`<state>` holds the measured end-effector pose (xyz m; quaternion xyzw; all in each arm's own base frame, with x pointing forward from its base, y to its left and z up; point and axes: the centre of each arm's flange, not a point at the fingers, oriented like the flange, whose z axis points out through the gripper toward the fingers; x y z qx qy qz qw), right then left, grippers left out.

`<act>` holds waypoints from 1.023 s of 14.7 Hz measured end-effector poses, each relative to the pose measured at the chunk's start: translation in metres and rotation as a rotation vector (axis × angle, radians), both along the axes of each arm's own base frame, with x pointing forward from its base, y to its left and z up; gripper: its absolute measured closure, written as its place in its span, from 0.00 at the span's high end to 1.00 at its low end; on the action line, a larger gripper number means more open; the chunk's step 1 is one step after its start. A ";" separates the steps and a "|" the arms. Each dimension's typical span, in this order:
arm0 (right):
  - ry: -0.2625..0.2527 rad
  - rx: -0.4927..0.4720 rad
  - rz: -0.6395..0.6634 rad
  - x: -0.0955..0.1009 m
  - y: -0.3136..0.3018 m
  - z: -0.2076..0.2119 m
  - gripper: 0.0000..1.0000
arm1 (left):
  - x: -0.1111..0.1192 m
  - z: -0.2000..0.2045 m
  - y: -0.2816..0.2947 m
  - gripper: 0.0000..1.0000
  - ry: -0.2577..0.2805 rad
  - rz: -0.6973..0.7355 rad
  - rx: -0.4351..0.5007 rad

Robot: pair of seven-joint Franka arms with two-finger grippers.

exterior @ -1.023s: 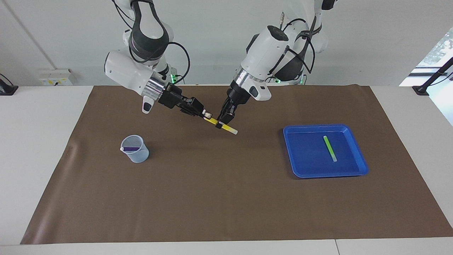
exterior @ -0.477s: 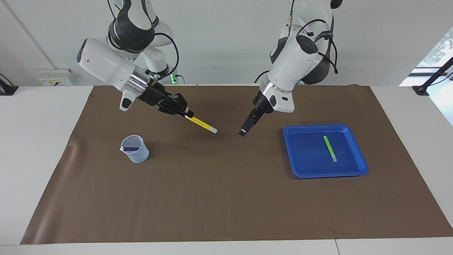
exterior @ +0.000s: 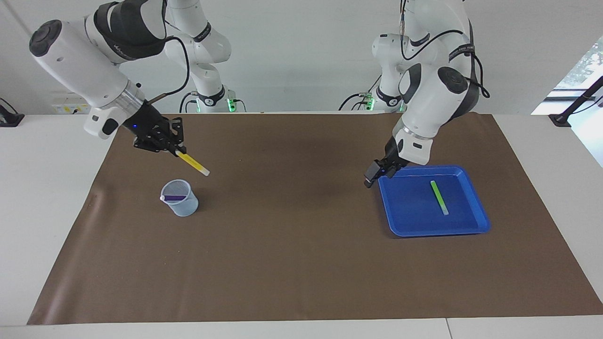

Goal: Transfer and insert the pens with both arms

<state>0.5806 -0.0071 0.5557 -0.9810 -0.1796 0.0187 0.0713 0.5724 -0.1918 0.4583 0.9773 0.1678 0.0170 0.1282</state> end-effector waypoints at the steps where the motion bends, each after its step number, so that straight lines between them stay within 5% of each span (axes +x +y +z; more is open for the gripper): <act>1: -0.008 -0.083 0.075 0.003 -0.002 -0.005 0.18 | 0.001 -0.010 0.018 1.00 -0.008 -0.059 0.017; 4: -0.008 -0.167 0.156 0.005 0.001 -0.029 0.18 | 0.003 -0.044 0.070 1.00 -0.044 -0.196 0.092; 15: -0.046 -0.172 0.173 -0.013 0.001 -0.091 0.22 | 0.008 -0.136 0.181 0.99 -0.079 -0.499 0.239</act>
